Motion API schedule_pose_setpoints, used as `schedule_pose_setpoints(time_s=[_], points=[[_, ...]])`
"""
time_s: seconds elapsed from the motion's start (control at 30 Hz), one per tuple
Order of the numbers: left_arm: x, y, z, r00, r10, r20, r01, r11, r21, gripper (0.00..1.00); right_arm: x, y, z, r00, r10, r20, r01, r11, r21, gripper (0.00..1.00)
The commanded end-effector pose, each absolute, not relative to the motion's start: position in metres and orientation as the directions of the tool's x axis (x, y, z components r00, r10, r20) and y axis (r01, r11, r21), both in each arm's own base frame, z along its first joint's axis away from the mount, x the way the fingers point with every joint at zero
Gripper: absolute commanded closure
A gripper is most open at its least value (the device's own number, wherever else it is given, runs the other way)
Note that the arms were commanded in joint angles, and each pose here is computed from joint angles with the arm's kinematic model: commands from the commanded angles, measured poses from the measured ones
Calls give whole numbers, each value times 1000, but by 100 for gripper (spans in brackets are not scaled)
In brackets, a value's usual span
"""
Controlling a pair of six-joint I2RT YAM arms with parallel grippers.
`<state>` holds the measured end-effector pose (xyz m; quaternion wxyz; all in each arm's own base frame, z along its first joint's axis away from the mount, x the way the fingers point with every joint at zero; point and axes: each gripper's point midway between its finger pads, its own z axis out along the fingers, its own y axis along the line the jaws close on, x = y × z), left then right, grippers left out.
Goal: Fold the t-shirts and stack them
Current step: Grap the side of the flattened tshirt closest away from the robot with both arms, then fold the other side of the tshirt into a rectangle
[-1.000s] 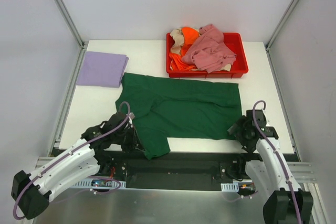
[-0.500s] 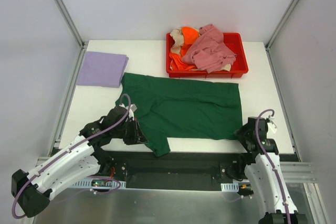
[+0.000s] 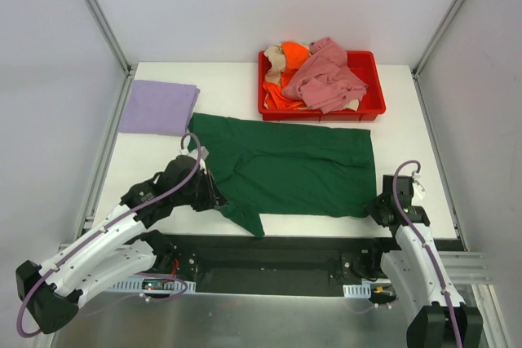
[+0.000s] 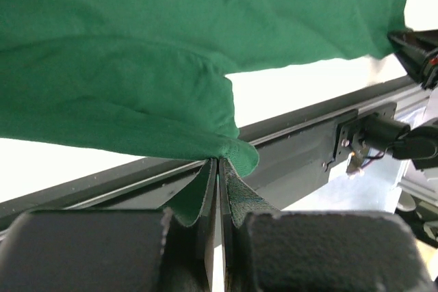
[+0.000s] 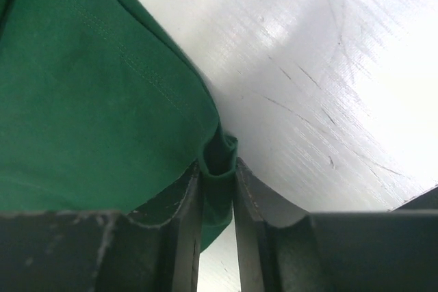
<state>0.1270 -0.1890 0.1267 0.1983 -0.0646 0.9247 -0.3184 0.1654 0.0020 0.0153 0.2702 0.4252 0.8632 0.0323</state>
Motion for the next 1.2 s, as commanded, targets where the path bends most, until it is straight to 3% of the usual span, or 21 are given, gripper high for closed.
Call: schedule_pose_setpoints(time_s=[0.0, 0.47, 0.73, 1.17], points=[[158, -183, 151, -839, -299, -456, 24, 815, -579, 100, 166, 2, 26, -508, 734, -450, 695, 658, 288, 76], [238, -155, 209, -592, -372, -715, -9, 890, -456, 100, 222, 2, 77, -505, 685, -524, 620, 711, 332, 82], [288, -147, 213, -571, -423, -704, -33, 868, -495, 100, 252, -1, 95, -497, 672, -549, 612, 720, 328, 83], [345, -139, 239, -477, -360, -802, 25, 906, -422, 100, 294, -2, 104, -539, 643, -544, 602, 746, 285, 82]])
